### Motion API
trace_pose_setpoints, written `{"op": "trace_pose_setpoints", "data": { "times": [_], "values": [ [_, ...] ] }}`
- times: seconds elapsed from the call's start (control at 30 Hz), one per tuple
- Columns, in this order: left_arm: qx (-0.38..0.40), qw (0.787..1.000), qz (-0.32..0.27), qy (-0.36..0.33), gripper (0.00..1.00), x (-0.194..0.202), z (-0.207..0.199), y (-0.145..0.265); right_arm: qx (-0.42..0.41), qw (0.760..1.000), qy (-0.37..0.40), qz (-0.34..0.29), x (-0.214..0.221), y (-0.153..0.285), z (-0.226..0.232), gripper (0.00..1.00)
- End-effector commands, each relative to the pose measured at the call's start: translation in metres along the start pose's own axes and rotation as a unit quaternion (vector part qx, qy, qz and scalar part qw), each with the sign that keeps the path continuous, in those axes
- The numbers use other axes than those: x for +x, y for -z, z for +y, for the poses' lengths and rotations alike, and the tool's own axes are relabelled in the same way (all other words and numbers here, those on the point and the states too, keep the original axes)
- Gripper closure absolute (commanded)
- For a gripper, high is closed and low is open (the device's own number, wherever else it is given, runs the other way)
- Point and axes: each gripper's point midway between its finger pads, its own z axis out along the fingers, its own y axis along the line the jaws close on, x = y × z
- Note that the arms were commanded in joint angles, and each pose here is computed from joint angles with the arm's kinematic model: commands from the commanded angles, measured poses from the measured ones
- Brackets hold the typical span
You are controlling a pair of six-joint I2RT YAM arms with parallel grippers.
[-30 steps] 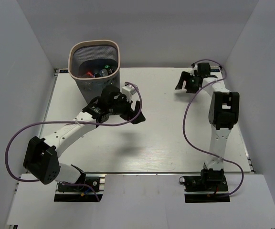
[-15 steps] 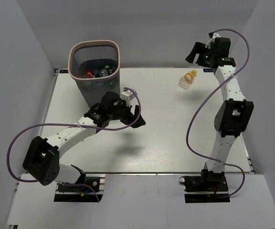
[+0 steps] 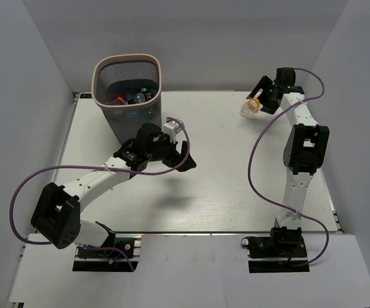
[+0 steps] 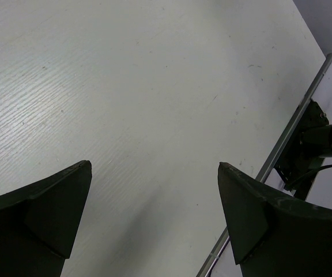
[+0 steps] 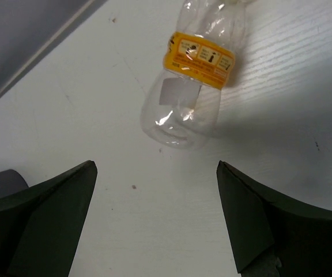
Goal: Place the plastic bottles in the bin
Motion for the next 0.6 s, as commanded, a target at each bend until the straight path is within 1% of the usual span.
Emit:
{"op": "trace_pose_setpoints", "data": {
  "times": [0.0, 0.2, 0.37, 0.43, 0.57],
  "values": [
    [0.010, 1.000, -0.009, -0.006, 0.00, -0.006, -0.005, 0.001, -0.020, 0.998, -0.014, -0.053, -0.032, 0.011, 0.021, 0.10],
    [0.006, 1.000, 0.002, -0.005, 0.00, 0.000, -0.001, -0.003, 0.001, 0.999, -0.031, -0.042, -0.022, -0.004, 0.007, 0.10],
    [0.006, 1.000, 0.002, -0.005, 0.00, -0.001, -0.001, -0.005, 0.009, 0.998, -0.038, -0.042, -0.020, -0.013, 0.001, 0.10],
    [0.010, 1.000, 0.008, -0.002, 0.00, 0.002, -0.001, -0.007, 0.005, 0.998, -0.038, -0.050, -0.025, -0.016, 0.005, 0.10],
    [0.008, 1.000, 0.013, 0.000, 0.00, 0.005, 0.001, -0.009, 0.008, 0.997, -0.048, -0.056, -0.024, -0.035, -0.001, 0.10]
  ]
}}
